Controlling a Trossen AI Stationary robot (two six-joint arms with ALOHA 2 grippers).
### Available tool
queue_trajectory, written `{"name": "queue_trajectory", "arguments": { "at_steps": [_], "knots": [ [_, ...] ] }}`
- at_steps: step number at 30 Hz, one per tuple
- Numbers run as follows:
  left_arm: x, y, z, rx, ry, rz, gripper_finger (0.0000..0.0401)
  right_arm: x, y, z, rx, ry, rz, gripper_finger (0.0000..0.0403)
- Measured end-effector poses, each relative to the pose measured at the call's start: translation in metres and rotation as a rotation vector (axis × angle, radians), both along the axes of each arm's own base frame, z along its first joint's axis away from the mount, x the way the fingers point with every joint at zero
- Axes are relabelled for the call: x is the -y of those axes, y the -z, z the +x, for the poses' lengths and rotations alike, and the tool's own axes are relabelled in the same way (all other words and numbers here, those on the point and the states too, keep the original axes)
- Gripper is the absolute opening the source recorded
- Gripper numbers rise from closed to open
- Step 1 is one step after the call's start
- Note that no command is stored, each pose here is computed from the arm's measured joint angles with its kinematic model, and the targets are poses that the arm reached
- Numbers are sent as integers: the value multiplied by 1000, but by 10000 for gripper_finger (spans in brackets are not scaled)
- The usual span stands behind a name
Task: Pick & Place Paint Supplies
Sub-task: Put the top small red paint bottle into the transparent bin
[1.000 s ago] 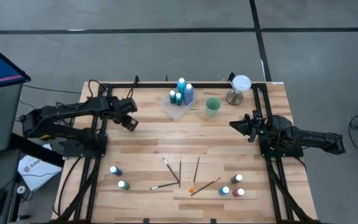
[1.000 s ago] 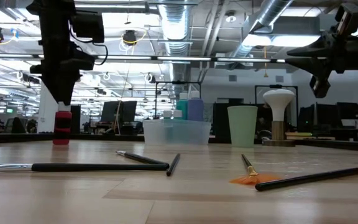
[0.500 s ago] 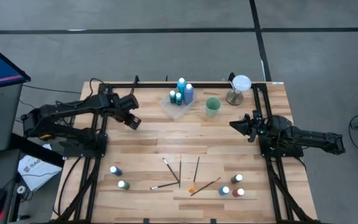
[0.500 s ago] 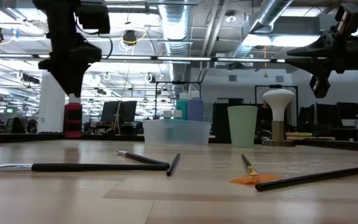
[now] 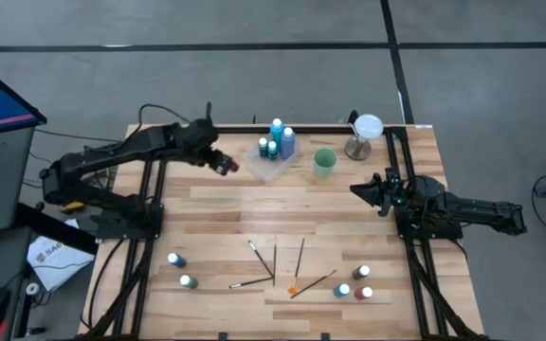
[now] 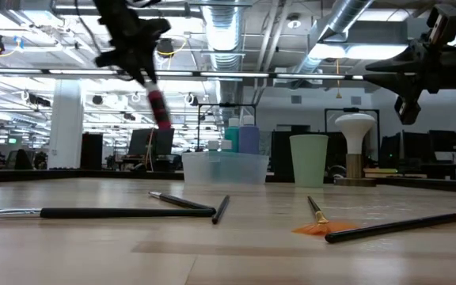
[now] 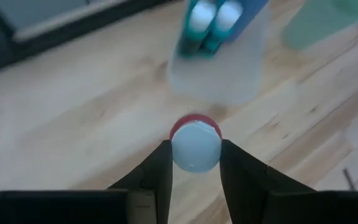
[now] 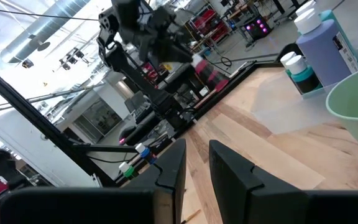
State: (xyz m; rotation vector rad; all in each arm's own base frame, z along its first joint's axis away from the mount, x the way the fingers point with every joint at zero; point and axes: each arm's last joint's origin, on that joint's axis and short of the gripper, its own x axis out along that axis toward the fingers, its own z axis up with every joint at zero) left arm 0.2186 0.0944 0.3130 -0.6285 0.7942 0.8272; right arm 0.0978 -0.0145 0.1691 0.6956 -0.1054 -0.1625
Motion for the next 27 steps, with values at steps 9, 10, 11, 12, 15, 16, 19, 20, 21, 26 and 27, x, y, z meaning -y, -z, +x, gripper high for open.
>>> {"name": "queue_trajectory", "arguments": {
  "at_steps": [9, 10, 11, 12, 15, 16, 19, 20, 21, 26, 27],
  "knots": [
    [-27, -6, 67, -32, 82, 54, 104, 0, 0, 0, -3, 0, 0, 66],
    [-30, -6, 74, -34, 89, 57, 104, 0, 0, 0, -3, 0, 0, 66],
    [-32, -7, 81, -35, 97, 62, 104, 0, 0, 0, -4, 0, 1, 66],
    [-35, -7, 88, -38, 104, 68, 104, 0, 0, 0, -4, 0, 1, 66],
    [-42, -7, 105, -36, 110, 74, 104, 0, 0, 0, -4, 0, 1, 66],
    [-43, -7, 109, -37, 110, 75, 104, 0, 0, 0, -4, 0, 1, 66],
    [-49, -3, 122, -42, 102, 77, 104, 0, 0, 0, -4, 0, 1, 66],
    [-49, -1, 125, -44, 98, 72, 104, 0, 0, 0, -4, 0, 1, 66],
    [-49, 2, 129, -47, 91, 63, 104, 0, 0, 0, -4, 0, 1, 66],
    [-45, 19, 140, -76, 82, 30, 104, 0, 0, 0, -4, 0, 1, 65],
    [-44, 21, 142, -79, 84, 28, 104, 0, 0, 0, -4, 0, 1, 65]
  ]
}}
